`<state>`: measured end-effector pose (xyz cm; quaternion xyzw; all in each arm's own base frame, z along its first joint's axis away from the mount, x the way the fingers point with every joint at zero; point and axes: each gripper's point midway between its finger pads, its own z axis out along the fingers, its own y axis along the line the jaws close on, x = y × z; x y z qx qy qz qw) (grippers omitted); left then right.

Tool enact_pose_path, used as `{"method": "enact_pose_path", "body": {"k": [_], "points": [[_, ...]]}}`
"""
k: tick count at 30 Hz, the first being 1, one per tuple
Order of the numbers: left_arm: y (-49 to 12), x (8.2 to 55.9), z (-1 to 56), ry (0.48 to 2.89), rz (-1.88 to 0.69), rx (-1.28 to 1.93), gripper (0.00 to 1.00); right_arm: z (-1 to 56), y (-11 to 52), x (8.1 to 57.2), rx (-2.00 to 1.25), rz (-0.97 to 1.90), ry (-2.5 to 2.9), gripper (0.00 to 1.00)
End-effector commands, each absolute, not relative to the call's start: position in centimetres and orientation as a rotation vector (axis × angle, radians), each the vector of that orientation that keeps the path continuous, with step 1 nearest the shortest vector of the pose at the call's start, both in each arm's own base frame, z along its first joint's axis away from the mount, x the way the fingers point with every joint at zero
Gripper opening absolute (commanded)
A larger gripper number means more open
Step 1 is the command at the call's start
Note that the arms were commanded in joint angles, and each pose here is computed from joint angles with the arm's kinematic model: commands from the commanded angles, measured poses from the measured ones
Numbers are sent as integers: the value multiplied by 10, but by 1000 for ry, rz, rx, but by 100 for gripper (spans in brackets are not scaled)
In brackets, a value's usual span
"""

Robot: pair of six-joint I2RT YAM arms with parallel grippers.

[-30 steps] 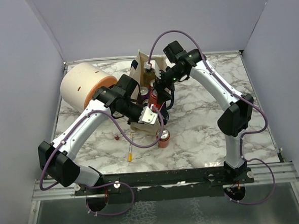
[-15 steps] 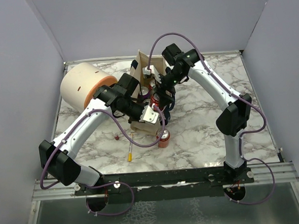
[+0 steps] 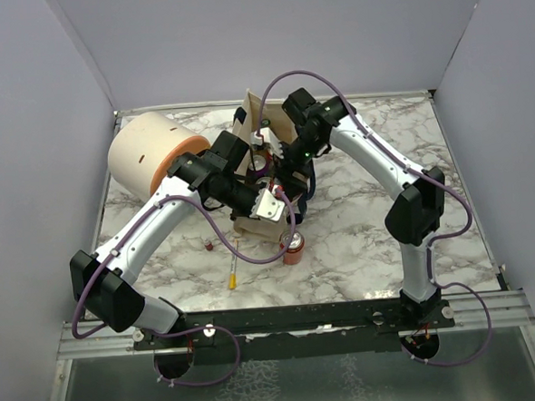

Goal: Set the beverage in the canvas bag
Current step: Place the drink in the canvas bag.

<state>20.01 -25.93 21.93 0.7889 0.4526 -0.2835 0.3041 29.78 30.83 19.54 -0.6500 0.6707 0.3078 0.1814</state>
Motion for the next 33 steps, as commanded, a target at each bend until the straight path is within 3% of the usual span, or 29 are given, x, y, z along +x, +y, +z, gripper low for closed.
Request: {"method": "enact_pose_path", "body": {"k": [1, 33], "points": [[-252, 191, 216, 1249, -778, 2110, 0, 180, 306, 306, -1810, 769, 1970, 1], [-245, 180, 219, 1258, -820, 2097, 0, 139, 308, 366, -1626, 468, 2075, 1]]}}
